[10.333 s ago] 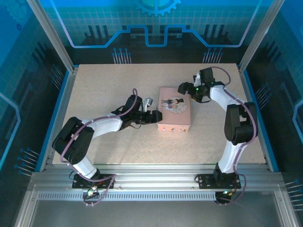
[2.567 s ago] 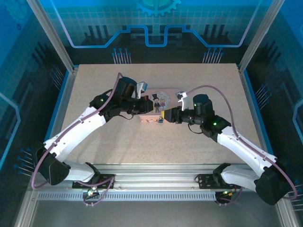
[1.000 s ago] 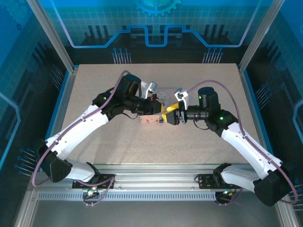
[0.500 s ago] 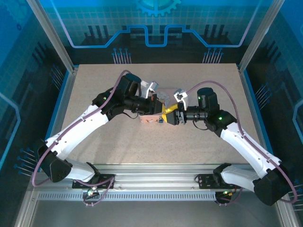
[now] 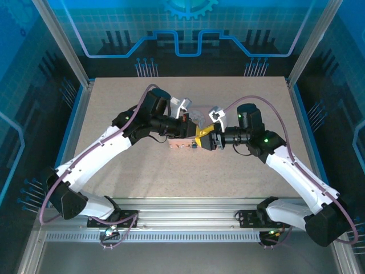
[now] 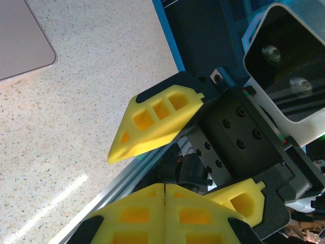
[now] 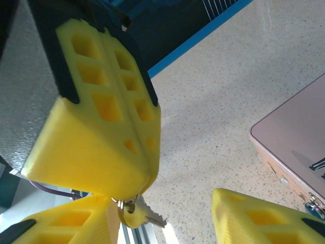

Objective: Unlock the padlock with the key

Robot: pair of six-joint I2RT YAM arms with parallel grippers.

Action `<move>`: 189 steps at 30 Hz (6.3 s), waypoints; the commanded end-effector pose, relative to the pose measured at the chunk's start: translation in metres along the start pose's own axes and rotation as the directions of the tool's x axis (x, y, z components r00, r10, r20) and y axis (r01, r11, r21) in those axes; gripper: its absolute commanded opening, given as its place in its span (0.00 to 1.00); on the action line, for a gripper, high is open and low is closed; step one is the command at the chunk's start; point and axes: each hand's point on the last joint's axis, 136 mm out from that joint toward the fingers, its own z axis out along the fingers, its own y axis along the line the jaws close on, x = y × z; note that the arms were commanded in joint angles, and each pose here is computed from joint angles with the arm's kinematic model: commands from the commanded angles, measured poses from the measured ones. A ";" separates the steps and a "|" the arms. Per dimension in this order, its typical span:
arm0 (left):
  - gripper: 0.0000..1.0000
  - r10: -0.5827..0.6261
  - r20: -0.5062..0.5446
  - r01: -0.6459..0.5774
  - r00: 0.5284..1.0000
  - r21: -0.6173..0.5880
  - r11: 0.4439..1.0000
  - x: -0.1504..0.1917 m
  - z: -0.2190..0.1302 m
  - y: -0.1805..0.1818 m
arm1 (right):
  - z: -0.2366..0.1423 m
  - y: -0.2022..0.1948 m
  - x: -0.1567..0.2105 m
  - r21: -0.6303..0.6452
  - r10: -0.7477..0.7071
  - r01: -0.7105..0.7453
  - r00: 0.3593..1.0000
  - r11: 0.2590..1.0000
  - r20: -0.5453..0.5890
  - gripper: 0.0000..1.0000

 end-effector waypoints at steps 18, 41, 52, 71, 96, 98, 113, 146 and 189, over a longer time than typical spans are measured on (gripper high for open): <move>0.00 0.023 -0.065 -0.022 0.998 0.016 1.000 0.009 0.007 -0.002 | -0.005 0.018 -0.010 -0.052 -0.064 0.063 0.998 0.997 -0.010 0.21; 0.59 0.054 0.144 -0.052 0.988 -0.019 0.998 -0.012 -0.024 0.007 | 0.002 0.004 -0.009 -0.019 0.023 -0.023 0.999 1.000 0.022 0.00; 0.48 0.028 0.260 -0.059 0.965 0.113 0.992 -0.002 -0.031 0.017 | -0.013 0.005 -0.038 0.001 0.096 -0.098 0.976 0.995 0.195 0.00; 0.55 0.071 0.310 -0.171 0.948 0.307 0.936 0.002 -0.027 -0.010 | -0.023 0.012 -0.049 -0.078 0.205 -0.190 0.925 0.979 0.321 0.00; 0.47 0.093 0.308 -0.201 0.947 0.340 0.919 0.002 -0.023 -0.023 | -0.017 0.025 -0.049 -0.142 0.217 -0.181 0.928 0.973 0.304 0.00; 0.46 0.093 0.310 -0.203 0.946 0.343 0.917 0.001 -0.023 -0.024 | -0.016 0.025 -0.048 -0.146 0.215 -0.178 0.930 0.973 0.299 0.00; 0.21 0.100 0.328 -0.226 0.939 0.370 0.901 0.001 -0.027 -0.030 | -0.015 0.023 -0.051 -0.144 0.219 -0.181 0.920 0.973 0.324 0.00; 0.00 0.116 0.329 -0.227 0.937 0.323 0.919 0.005 -0.029 -0.023 | -0.020 0.021 -0.046 -0.132 0.218 -0.183 0.918 0.974 0.332 0.00; 0.00 0.228 -0.235 -0.181 0.945 0.207 0.962 0.053 -0.008 0.000 | -0.018 0.016 0.009 -0.256 0.239 -0.220 0.970 0.941 0.045 0.53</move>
